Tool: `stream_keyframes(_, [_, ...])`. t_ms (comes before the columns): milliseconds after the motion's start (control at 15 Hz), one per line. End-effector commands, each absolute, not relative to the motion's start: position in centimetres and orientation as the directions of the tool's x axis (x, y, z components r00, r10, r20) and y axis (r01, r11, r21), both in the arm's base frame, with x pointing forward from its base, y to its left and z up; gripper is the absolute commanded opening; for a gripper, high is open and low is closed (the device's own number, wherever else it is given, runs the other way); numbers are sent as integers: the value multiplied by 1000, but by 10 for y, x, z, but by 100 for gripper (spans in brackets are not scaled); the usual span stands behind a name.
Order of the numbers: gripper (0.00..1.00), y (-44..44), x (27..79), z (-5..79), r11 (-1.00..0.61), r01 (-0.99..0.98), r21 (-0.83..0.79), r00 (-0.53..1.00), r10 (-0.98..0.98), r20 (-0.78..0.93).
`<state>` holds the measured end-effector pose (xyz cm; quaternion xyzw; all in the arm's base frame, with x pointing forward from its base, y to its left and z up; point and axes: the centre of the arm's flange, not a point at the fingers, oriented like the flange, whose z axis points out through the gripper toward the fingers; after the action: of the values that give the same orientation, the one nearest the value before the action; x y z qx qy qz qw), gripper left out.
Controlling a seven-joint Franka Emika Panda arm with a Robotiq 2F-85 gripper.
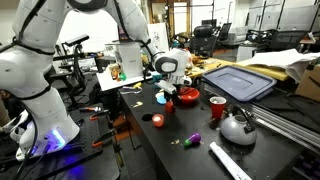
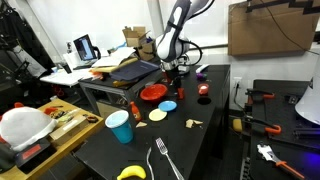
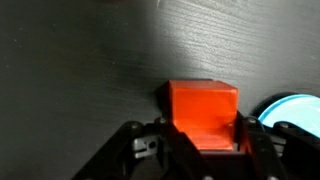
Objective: Move the orange object to the left
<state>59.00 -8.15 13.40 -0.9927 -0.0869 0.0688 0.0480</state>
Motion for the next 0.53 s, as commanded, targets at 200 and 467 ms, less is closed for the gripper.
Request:
stream_keyframes(200, [79, -75, 589, 132, -978, 178, -105, 973, 191, -128])
stream_keyframes(467, [56, -66, 590, 130, -975, 194, -107, 971, 206, -123])
